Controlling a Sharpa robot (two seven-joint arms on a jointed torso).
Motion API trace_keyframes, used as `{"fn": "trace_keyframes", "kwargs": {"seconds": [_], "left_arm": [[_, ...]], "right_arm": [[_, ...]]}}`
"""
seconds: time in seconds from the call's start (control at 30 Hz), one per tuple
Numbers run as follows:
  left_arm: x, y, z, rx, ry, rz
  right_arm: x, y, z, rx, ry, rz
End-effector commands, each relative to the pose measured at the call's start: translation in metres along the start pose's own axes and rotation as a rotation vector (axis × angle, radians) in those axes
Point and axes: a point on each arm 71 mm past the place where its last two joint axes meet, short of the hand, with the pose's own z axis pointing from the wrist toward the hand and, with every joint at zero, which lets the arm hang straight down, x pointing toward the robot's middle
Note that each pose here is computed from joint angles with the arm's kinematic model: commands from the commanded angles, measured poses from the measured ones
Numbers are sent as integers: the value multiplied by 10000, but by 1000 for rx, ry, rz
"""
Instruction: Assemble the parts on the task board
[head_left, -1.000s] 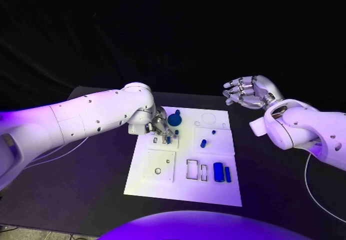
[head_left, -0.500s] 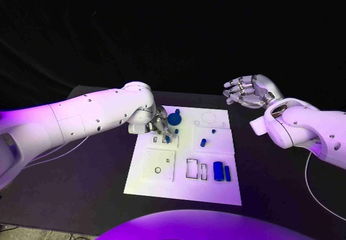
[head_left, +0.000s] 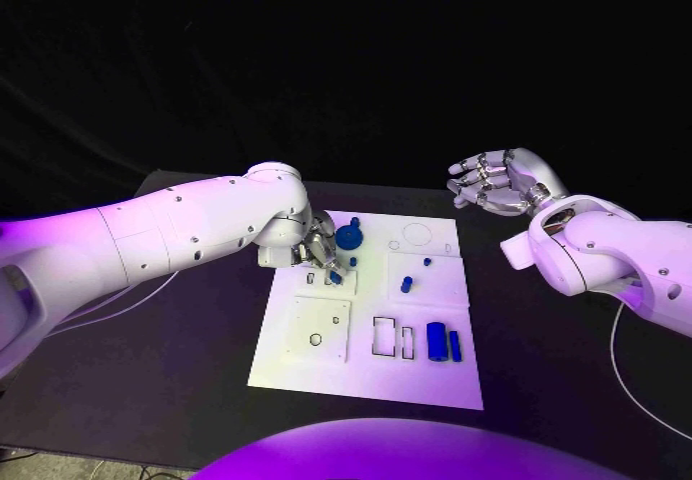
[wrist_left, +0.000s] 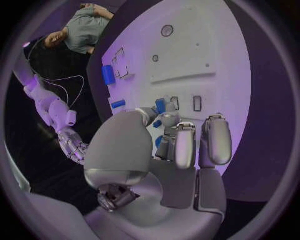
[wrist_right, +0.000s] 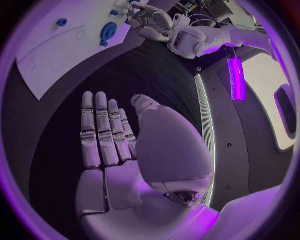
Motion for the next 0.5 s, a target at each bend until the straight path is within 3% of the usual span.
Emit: {"fn": "trace_keyframes", "kwargs": {"seconds": [0.03, 0.33, 0.5], "left_arm": [[-4, -23, -4, 27, -7, -32], [-3, 40, -63, 43, -36, -76], [-16, 128, -157, 56, -98, -78]], "right_arm": [[3, 2, -1, -7, 1, -12], [-1, -10, -7, -5, 0, -12], [-8, -23, -14, -2, 0, -12]]}}
